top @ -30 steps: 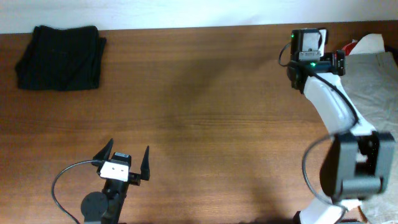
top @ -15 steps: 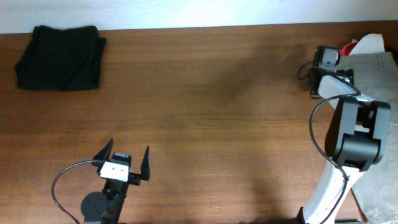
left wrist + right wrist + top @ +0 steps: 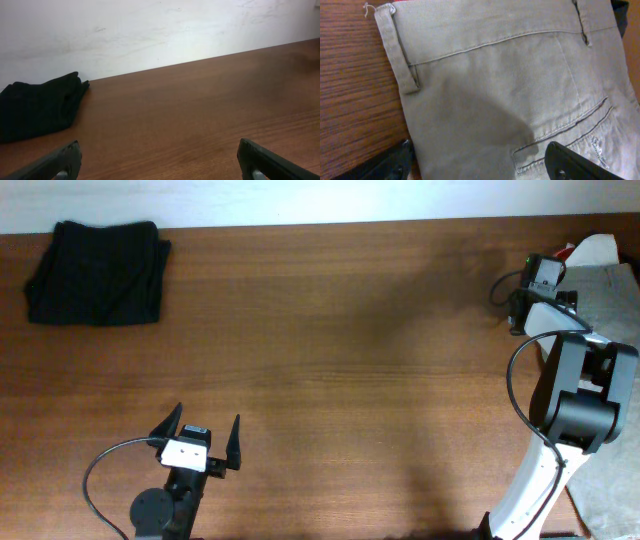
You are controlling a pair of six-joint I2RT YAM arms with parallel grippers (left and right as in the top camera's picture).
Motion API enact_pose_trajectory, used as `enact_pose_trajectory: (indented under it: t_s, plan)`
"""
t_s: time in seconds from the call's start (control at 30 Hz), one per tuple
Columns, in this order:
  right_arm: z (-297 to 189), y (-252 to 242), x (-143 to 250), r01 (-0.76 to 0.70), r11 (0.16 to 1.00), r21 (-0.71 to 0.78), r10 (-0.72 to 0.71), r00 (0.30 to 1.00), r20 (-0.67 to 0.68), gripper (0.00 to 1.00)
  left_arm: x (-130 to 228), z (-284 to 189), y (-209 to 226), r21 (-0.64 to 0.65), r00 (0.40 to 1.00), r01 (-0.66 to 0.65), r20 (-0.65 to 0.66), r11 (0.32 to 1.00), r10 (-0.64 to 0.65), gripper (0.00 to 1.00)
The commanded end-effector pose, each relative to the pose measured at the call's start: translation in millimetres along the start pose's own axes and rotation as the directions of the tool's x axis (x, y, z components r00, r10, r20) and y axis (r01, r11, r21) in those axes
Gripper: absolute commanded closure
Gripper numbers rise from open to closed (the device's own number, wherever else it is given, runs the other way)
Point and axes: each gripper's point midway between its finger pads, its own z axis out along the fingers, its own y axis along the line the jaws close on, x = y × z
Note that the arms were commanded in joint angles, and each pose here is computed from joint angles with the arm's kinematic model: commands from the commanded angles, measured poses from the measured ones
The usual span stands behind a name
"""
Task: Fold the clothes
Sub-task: 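Reach the right gripper to the khaki trousers at the right edge and grasp, then drag the khaki trousers with the right gripper to the table center and release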
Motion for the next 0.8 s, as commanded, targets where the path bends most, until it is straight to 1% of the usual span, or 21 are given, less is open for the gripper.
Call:
enact_pose_trajectory:
  t_s: [0.0, 0.03, 0.07, 0.17, 0.23, 0.3, 0.33, 0.4, 0.43, 0.5, 0.53, 0.57, 0.63, 0.77]
  plan:
    - [15.2, 3.3, 21.9, 0.017, 1.0, 0.007, -0.016, 0.998, -0.059, 0.22, 2.3, 0.1, 2.7, -0.014, 1.0, -0.012, -0.004, 1.0, 0.012, 0.01]
    - [15.2, 1.5, 22.4, 0.014, 1.0, 0.017, -0.013, 0.998, -0.062, 0.26, 2.2, 0.1, 2.8, -0.014, 1.0, -0.012, -0.003, 1.0, 0.012, 0.01]
    - [15.2, 1.4, 22.4, 0.015, 1.0, 0.018, -0.014, 0.998, -0.062, 0.27, 2.3, 0.1, 2.7, -0.014, 1.0, -0.012, -0.004, 1.0, 0.012, 0.01]
    - [15.1, -3.0, 21.8, 0.012, 0.999, 0.043, -0.009, 0.998, -0.062, 0.45, 2.3, 0.1, 2.7, -0.014, 1.0, -0.012, -0.004, 1.0, 0.012, 0.01]
    - [14.9, -3.5, 21.3, 0.01, 0.999, 0.045, -0.007, 0.998, -0.061, 0.47, 2.3, 0.1, 2.7, -0.014, 1.0, -0.012, -0.004, 1.0, 0.012, 0.01]
    - [12.9, -5.1, 19.4, -0.015, 0.999, 0.05, 0.017, 0.998, -0.058, 0.6, 2.3, 0.1, 2.7, -0.014, 1.0, -0.012, -0.004, 1.0, 0.012, 0.01]
    - [9.5, -10.2, 16.6, -0.054, 0.996, 0.066, 0.057, 0.997, -0.052, 0.66, 2.3, 0.1, 2.7, -0.014, 1.0, -0.012, -0.004, 1.0, 0.012, 0.01]
    - [-0.7, -19.4, 4.9, -0.097, 0.992, 0.075, 0.099, 0.995, -0.023, 0.68, 2.3, 0.1, 2.7, -0.014, 1.0, -0.012, -0.004, 1.0, 0.012, 0.01]
    - [-5.6, -23.9, -1.1, -0.108, 0.991, 0.076, 0.109, 0.994, -0.015, 0.72, 2.3, 0.1, 2.7, -0.014, 1.0, -0.012, -0.004, 1.0, 0.012, 0.01]
    - [-12.6, -30.5, -9.6, -0.132, 0.988, 0.077, 0.134, 0.991, -0.012, 0.74, 2.3, 0.1, 2.7, -0.014, 1.0, -0.012, -0.004, 1.0, 0.012, 0.01]
    - [-15.5, -32.9, -13.0, -0.138, 0.987, 0.077, 0.14, 0.99, -0.011, 0.77, 2.3, 0.1, 2.7, -0.014, 1.0, -0.012, -0.004, 1.0, 0.012, 0.01]
    - [-17.8, -35.1, -15.1, -0.152, 0.985, 0.077, 0.153, 0.988, -0.011, 0.78, 2.3, 0.1, 2.7, -0.014, 1.0, -0.012, -0.004, 1.0, 0.012, 0.01]
    - [-24.5, -40.7, -19.8, -0.178, 0.981, 0.082, 0.18, 0.984, -0.012, 0.96, 2.3, 0.1, 2.7, -0.014, 1.0, -0.012, -0.004, 1.0, 0.012, 0.01]
    - [-55.5, -73.5, -39.9, -0.283, 0.949, 0.138, 0.28, 0.959, 0.043, 0.96, 2.2, 0.1, 2.8, -0.014, 1.0, -0.012, -0.003, 1.0, 0.012, 0.01]
